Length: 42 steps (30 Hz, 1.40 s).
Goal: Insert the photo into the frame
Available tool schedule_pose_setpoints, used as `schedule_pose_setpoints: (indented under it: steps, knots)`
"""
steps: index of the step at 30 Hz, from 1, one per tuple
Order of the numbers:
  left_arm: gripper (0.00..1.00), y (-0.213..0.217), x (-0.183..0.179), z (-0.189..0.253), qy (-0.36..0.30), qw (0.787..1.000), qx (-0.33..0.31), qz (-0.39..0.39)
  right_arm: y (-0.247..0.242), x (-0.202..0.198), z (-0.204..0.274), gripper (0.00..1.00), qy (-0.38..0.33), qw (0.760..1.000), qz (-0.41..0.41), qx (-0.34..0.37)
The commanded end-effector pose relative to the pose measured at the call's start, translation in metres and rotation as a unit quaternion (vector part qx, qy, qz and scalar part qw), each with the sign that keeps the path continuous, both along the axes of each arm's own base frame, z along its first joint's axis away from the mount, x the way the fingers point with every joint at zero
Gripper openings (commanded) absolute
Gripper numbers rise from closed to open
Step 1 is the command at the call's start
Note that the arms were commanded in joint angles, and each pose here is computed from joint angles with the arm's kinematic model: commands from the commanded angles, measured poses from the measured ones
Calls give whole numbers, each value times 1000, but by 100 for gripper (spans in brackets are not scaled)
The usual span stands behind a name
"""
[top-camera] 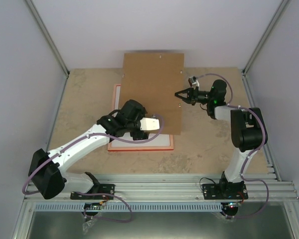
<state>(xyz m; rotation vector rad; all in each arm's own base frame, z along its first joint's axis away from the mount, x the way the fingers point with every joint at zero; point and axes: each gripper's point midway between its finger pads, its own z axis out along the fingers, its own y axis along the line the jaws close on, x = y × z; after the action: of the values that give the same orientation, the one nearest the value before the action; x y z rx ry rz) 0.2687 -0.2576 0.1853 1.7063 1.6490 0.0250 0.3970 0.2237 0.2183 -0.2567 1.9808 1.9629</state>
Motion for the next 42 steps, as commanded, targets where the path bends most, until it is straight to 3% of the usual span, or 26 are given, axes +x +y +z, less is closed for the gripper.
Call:
schedule_pose_setpoints:
  steps: [1, 13, 19, 25, 29, 33, 37, 42]
  knots:
    - [95, 13, 5, -16, -34, 998, 48, 0, 2, -1, 15, 1, -43, 999, -2, 7]
    - [95, 53, 33, -8, -43, 996, 53, 62, 2, -9, 4, 1, -34, 999, 12, -7]
    - [95, 63, 25, 3, 11, 998, -8, 59, 3, -5, -5, 1, -30, 999, 9, -10]
    - [97, 63, 1, 20, 59, 991, -113, 42, 11, -2, -21, 1, -23, 1000, 16, -12]
    - [97, 63, 4, 29, 107, 973, -179, 97, 18, -2, -35, 1, -16, 1000, 21, -11]
    - [96, 80, 26, 34, 95, 953, -225, 177, 27, -1, -46, 0, -9, 1000, 24, -6]
    - [97, 111, 58, 40, 77, 918, -272, 279, 37, -2, -61, 1, 4, 999, 32, -5]
    - [99, 151, 88, 38, 103, 865, -321, 373, 41, -1, -82, 1, 28, 999, 37, -9]
